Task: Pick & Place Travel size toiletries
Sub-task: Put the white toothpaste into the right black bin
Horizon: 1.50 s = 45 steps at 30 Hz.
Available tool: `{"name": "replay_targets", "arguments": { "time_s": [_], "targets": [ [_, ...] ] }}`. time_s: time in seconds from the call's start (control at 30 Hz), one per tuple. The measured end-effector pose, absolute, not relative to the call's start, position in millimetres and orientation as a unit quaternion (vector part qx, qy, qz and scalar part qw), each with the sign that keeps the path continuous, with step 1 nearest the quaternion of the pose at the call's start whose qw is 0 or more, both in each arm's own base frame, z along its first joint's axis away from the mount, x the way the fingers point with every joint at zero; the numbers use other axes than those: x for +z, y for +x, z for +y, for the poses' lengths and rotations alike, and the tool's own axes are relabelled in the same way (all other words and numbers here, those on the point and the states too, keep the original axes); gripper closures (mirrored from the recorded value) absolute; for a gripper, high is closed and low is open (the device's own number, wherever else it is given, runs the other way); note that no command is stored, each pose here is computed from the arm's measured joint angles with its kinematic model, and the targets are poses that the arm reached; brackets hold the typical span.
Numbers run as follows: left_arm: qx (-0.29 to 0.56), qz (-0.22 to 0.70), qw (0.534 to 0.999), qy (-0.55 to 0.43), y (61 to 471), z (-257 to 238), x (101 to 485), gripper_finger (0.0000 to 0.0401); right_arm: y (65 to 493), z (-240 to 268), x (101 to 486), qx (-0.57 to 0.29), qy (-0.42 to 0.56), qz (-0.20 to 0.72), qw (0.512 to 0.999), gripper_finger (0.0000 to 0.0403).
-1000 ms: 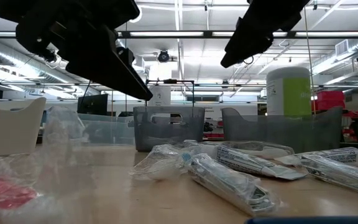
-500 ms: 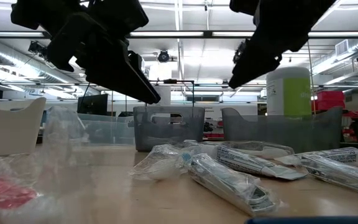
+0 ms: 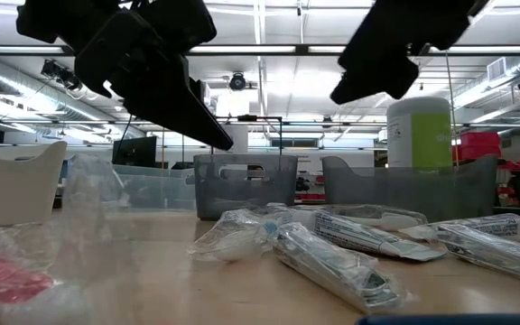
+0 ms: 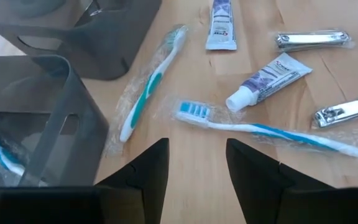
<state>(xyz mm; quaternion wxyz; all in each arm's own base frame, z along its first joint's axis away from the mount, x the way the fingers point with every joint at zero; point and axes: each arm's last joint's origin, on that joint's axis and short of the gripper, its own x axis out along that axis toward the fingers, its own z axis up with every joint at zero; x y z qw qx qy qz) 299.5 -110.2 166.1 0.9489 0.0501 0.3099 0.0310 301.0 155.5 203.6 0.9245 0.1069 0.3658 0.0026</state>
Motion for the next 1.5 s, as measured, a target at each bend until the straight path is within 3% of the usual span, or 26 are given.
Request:
{"name": "replay_targets", "arguments": {
  "time_s": [0.17, 0.37, 0.5, 0.9, 1.3, 1.5],
  "targets": [
    [0.018, 0.303, 0.948, 0.090, 300, -111, 167, 0.0234, 288, 162, 196, -0.002, 0.085, 0.418, 0.904, 0.0187],
    [0.005, 0.296, 0.945, 0.139, 301, -111, 169, 0.0234, 263, 150, 178, -0.075, 0.081, 0.536, 0.837, 0.0191],
    [0.014, 0.293, 0.941, 0.169, 301, -110, 169, 0.0234, 255, 149, 166, -0.050, 0.098, 0.576, 0.810, 0.0189],
    [0.031, 0.285, 0.943, 0.171, 302, -109, 171, 0.0236, 244, 139, 133, -0.018, 0.089, 0.561, 0.823, 0.0163],
    [0.031, 0.285, 0.943, 0.171, 302, -109, 171, 0.0236, 238, 135, 124, -0.026, 0.093, 0.553, 0.827, 0.0268],
    [0.031, 0.285, 0.942, 0.172, 302, -109, 171, 0.0236, 245, 140, 136, -0.015, 0.158, 0.518, 0.841, 0.0296]
  ]
}}
